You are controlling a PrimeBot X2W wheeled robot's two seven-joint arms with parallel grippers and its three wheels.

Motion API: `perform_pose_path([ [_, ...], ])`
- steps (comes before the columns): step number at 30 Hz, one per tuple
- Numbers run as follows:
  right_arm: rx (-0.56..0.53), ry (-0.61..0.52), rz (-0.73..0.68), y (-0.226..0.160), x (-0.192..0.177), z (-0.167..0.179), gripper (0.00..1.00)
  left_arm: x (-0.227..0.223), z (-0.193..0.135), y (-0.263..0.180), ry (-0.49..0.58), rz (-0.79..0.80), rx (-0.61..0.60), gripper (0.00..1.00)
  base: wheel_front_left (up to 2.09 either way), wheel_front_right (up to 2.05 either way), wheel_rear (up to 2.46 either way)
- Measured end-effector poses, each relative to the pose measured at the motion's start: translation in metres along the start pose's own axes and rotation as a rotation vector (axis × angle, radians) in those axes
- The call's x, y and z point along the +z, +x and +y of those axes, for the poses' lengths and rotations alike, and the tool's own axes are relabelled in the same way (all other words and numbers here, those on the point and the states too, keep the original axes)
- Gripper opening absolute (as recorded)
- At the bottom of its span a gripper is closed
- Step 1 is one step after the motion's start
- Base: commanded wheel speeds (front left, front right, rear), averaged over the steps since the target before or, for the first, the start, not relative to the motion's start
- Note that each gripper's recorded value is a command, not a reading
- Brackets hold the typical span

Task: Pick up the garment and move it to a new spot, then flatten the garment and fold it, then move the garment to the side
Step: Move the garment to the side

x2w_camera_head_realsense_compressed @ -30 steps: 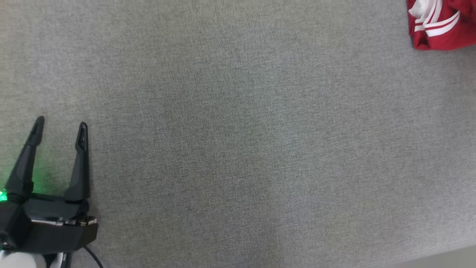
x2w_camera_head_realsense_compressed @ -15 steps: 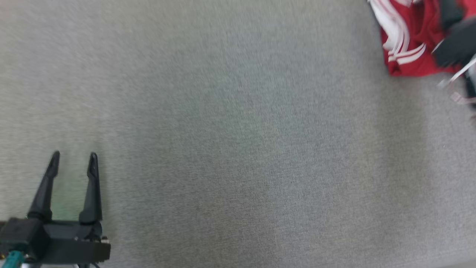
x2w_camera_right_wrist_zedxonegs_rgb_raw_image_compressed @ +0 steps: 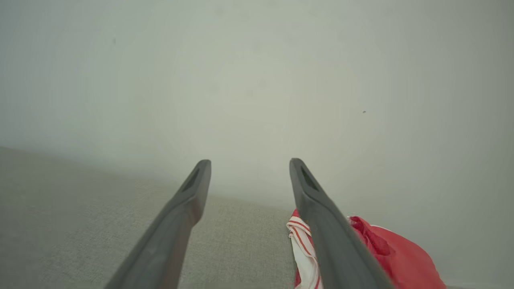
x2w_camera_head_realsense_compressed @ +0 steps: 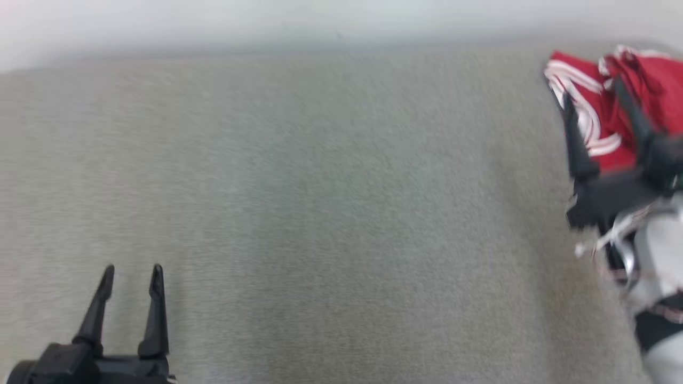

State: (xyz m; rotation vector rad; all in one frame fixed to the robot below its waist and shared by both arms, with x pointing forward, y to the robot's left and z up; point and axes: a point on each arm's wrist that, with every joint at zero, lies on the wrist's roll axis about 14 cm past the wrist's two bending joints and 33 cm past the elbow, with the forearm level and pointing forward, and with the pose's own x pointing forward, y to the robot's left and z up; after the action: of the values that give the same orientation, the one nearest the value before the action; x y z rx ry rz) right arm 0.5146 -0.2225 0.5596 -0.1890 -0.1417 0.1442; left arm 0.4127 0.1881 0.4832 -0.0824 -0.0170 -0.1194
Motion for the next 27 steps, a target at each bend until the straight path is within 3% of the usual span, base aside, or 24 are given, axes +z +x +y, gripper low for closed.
perform_pose_path([
  [15, 0.044, 0.178, 0.008, -0.078, 0.000, 0.064, 1.00, 0.030, 0.019, -0.057, 0.000, -0.074, 0.101, 1.00, 0.00, 0.00, 0.00],
  [27, 0.016, 0.265, 0.054, -0.123, -0.012, 0.082, 1.00, 0.029, 0.017, -0.067, -0.012, -0.075, 0.109, 1.00, 0.00, 0.00, 0.00],
])
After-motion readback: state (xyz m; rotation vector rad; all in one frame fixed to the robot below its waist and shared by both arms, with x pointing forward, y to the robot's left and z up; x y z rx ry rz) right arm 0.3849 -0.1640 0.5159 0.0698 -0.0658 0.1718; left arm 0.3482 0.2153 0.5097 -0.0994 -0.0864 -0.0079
